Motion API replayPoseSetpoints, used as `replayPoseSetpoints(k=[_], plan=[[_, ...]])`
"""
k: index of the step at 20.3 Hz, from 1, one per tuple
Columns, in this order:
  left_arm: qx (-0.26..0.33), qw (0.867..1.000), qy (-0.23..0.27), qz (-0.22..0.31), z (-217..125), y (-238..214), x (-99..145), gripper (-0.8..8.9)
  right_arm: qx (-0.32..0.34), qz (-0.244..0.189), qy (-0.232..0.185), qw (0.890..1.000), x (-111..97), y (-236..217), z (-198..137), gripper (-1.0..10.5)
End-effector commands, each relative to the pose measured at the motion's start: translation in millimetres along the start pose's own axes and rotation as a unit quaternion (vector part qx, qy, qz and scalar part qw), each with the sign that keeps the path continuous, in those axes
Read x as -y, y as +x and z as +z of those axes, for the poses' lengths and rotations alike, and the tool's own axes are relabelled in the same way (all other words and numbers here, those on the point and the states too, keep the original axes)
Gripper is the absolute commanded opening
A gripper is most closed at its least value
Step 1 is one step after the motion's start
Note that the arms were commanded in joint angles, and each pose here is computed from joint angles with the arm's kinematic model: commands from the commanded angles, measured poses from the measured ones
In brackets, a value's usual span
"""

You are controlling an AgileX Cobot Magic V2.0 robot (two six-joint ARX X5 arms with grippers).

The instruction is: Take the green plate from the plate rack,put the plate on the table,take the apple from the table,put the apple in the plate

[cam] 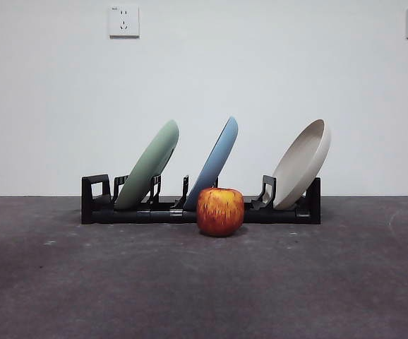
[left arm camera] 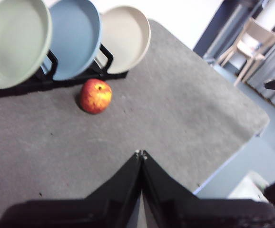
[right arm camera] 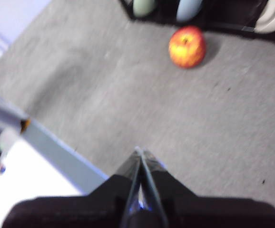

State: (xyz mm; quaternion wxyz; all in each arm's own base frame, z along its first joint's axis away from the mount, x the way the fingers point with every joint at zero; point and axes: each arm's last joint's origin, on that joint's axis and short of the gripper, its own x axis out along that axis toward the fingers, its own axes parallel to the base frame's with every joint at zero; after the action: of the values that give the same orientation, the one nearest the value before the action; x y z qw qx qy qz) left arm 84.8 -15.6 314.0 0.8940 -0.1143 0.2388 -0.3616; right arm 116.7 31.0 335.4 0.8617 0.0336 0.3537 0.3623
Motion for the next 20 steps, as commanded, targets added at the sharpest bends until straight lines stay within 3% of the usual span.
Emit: replayPoseSetpoints(k=[1,5,6,9,10,20], plan=[[-0.013,0.999,0.032,-0.006,3,-2,3,-0.07,-0.017,0.016,-0.039,0.999,-4,1,1,-0.1],[-0.018,0.999,0.031,-0.008,5,-2,4,0.05,-0.024,0.029,-0.051,0.998,-8,3,1,0.1],[-0.019,0.999,0.029,-0.008,5,-2,4,0.72,-0.024,0.028,-0.046,0.998,-8,3,1,0.5],[-0.018,0.999,0.030,-0.007,5,-2,4,5.72,-0.024,0.026,-0.025,0.999,-8,3,1,6.0],[-0.017,0.999,0.032,-0.008,5,-2,4,5.96,-0.024,0.026,-0.021,0.999,-8,3,1,6.9],[0.015,0.999,0.044,0.000,28,16,-10,5.95,-0.024,0.026,-0.021,0.999,-8,3,1,6.9]])
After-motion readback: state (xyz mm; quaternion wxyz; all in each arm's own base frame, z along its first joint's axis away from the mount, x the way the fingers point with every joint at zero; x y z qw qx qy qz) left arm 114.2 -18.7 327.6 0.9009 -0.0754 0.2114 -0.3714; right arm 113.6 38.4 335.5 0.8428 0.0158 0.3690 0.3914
